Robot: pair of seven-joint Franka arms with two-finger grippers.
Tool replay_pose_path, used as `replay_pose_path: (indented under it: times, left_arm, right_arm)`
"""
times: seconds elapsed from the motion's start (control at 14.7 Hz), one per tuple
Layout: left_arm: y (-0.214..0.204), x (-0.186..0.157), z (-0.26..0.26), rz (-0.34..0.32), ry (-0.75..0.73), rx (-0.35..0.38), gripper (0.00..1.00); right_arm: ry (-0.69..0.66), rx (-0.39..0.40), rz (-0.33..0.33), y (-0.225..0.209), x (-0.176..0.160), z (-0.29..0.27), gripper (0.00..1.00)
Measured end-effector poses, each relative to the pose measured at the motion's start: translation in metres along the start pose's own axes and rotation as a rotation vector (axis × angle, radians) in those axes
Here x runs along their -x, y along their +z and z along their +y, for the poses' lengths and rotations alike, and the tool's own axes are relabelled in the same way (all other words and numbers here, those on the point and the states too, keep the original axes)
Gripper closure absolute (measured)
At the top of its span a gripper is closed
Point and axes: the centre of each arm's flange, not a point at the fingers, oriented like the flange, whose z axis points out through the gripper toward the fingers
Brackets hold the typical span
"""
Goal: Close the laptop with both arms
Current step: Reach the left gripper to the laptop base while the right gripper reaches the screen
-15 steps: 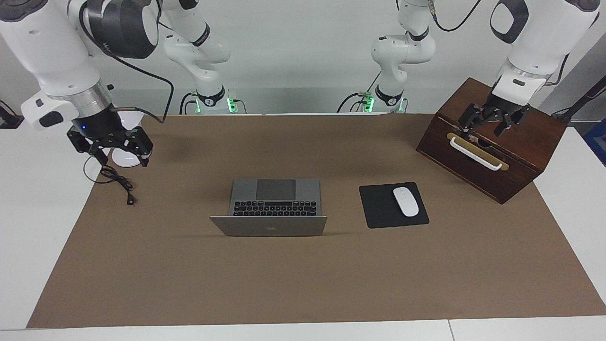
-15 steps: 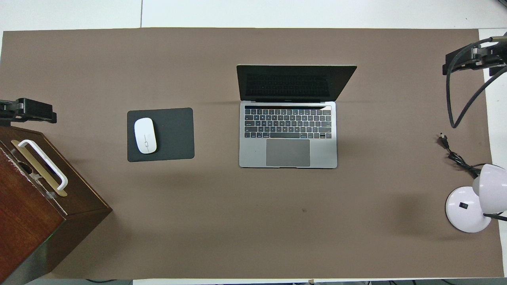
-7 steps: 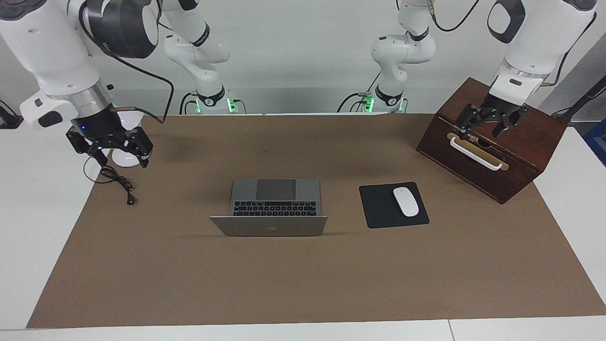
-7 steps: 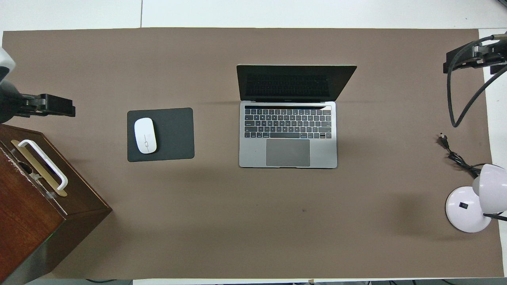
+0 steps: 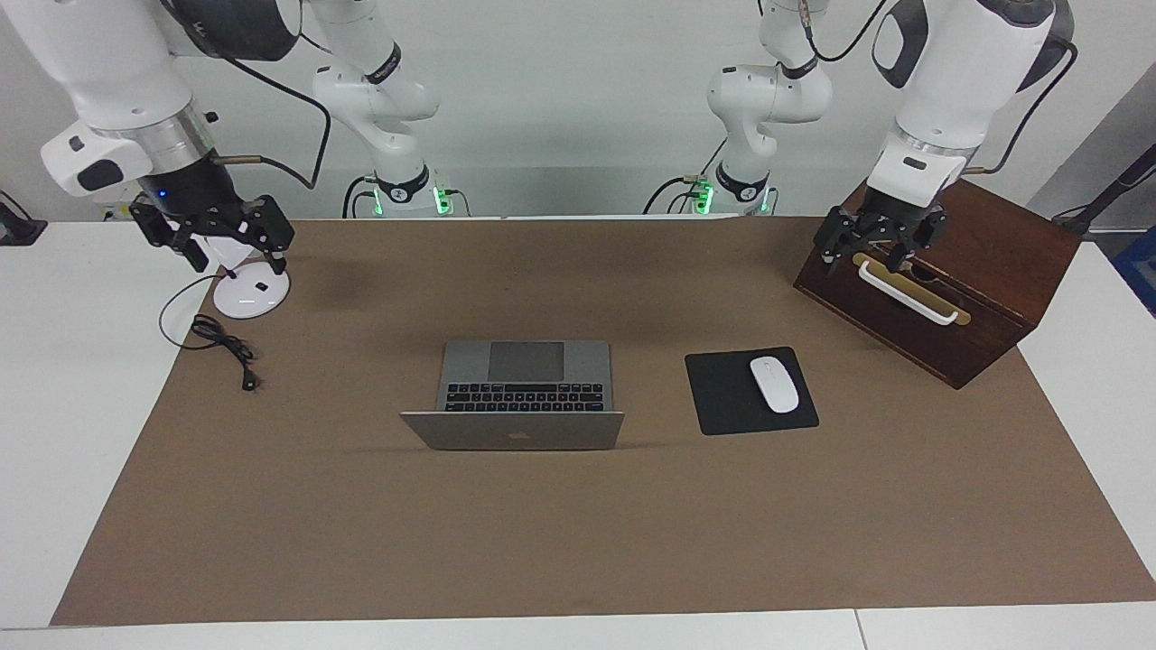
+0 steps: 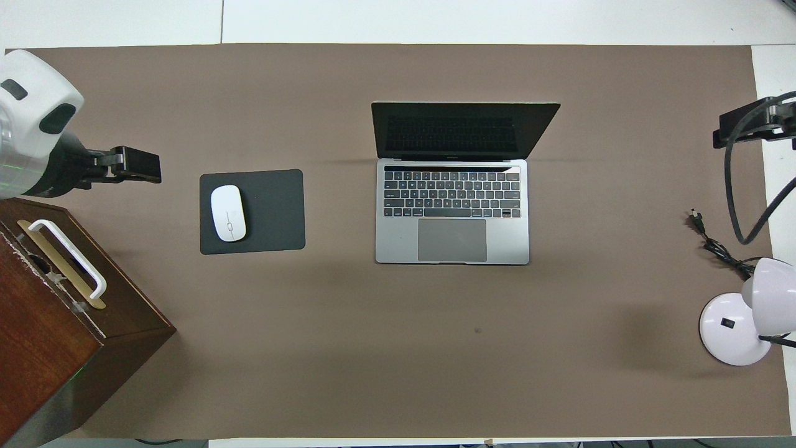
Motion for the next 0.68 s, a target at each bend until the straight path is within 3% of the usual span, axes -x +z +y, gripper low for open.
replay_pose_path:
  times: [0.07, 0.2, 0.54, 0.61, 0.68]
  left_arm:
    - [0.003, 0.002, 0.006, -0.001, 0.002, 0.001, 0.07]
    - [0.008, 0.005, 0.013, 0.006, 0.009, 0.004, 0.35]
    - [0.011, 0.007, 0.02, 0.028, -0.028, 0.04, 0.92]
    - [0.014, 0.007, 0.023, 0.039, -0.049, 0.052, 0.99]
    - [0.017, 0.008, 0.028, 0.051, -0.066, 0.065, 0.99]
  right_arm:
    - [0.0, 0.0, -0.003, 0.001, 0.002, 0.0, 0.0]
    - [0.002, 0.001, -0.007, 0.003, 0.003, 0.0, 0.0]
    - [0.002, 0.0, 0.005, 0.005, 0.001, 0.0, 0.0]
    - [0.002, 0.0, 0.008, 0.008, -0.002, 0.0, 0.0]
    - [0.002, -0.001, 0.013, 0.012, -0.006, 0.0, 0.01]
